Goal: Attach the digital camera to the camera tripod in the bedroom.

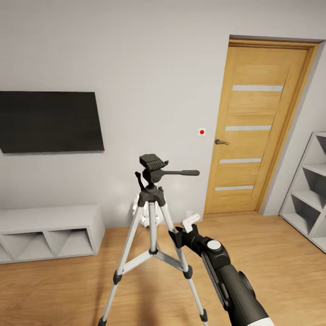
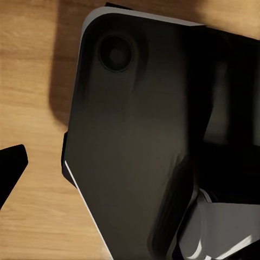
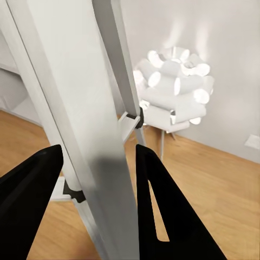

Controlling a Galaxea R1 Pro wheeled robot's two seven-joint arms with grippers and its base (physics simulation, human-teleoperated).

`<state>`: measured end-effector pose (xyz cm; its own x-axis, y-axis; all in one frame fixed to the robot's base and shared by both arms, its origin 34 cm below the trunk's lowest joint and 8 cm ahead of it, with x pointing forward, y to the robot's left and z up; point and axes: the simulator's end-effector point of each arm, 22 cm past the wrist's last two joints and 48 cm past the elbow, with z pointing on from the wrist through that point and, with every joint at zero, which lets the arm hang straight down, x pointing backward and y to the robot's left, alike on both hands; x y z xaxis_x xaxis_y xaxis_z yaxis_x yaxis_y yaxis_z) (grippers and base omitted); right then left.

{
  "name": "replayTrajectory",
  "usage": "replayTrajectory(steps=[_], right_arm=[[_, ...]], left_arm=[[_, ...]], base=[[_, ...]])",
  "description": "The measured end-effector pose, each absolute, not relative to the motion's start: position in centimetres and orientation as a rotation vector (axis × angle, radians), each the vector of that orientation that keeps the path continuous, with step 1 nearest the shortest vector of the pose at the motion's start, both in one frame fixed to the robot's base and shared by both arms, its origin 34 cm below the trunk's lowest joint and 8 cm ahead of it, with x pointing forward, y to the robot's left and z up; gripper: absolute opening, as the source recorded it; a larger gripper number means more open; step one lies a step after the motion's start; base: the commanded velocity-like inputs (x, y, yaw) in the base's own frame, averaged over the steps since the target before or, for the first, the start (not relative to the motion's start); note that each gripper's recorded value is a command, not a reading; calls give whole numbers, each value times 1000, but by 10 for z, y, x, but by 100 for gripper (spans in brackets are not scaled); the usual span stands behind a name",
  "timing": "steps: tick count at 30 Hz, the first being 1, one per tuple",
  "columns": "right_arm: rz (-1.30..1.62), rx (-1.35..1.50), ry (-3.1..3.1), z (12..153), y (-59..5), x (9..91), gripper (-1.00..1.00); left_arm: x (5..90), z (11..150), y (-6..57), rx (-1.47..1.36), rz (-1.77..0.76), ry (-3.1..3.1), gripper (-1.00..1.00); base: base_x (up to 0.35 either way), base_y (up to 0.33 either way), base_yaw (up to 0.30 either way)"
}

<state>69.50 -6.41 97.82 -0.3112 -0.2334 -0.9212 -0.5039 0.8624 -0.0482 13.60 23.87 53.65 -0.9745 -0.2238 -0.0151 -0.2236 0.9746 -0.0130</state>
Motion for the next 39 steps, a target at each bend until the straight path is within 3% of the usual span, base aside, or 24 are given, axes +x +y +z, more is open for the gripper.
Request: replayTrajectory(steps=[39], right_arm=[[275, -508, 1871, 1004, -75, 700, -100]], left_arm=[[138, 537, 239, -350, -18, 3102, 100]], base=[[0, 0, 0]])
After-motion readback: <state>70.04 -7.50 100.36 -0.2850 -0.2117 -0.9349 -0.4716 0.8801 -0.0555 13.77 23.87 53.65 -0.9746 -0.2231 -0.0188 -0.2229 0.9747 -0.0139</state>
